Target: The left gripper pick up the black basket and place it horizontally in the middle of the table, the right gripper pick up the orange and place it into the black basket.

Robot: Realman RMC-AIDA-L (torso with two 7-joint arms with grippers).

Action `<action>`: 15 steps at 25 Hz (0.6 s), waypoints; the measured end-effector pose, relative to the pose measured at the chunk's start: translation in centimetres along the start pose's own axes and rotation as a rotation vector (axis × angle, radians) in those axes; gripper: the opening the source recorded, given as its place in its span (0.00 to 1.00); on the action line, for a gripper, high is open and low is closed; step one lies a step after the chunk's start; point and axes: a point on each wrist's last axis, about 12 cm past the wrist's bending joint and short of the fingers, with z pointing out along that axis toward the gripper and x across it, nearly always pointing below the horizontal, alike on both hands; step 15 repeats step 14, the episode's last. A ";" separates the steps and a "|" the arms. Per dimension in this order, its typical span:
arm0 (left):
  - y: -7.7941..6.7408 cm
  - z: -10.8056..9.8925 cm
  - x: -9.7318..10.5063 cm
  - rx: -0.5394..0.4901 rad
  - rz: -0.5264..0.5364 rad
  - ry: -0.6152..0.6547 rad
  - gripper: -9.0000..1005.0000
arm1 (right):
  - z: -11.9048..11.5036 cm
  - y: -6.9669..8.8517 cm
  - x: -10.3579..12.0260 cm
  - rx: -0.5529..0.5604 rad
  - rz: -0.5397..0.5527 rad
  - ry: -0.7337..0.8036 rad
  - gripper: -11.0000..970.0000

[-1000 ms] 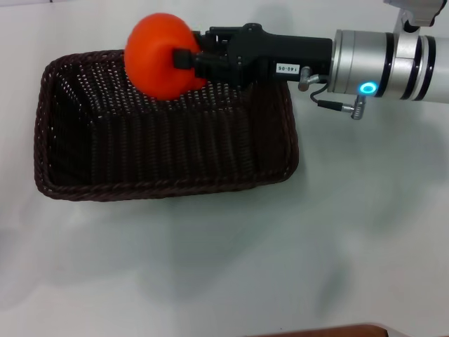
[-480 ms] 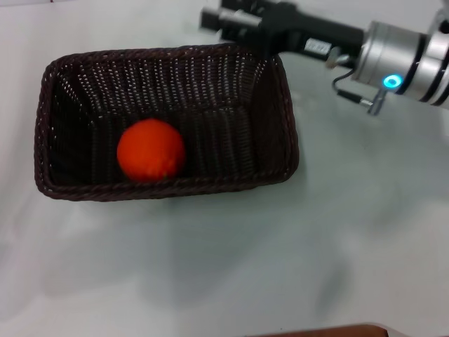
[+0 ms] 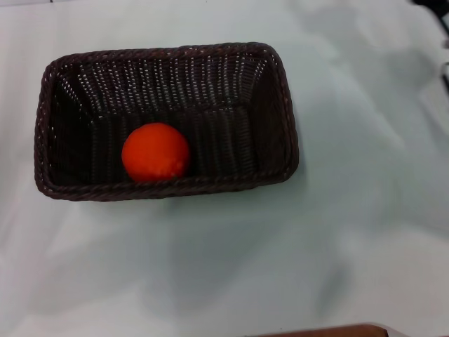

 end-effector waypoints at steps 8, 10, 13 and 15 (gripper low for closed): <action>-0.1 -0.2 0.1 -0.007 -0.004 -0.001 0.66 | -4.3 2.9 1.5 -0.330 -0.102 0.184 0.82; -0.1 -0.2 0.1 -0.012 -0.004 -0.001 0.66 | -5.0 3.3 1.6 -0.373 -0.104 0.192 0.82; 0.0 -0.2 0.3 -0.024 -0.009 -0.005 0.66 | -5.8 3.7 1.8 -0.411 -0.107 0.201 0.82; -0.1 -0.2 0.3 -0.026 -0.011 -0.006 0.66 | -6.0 3.8 1.8 -0.419 -0.107 0.204 0.82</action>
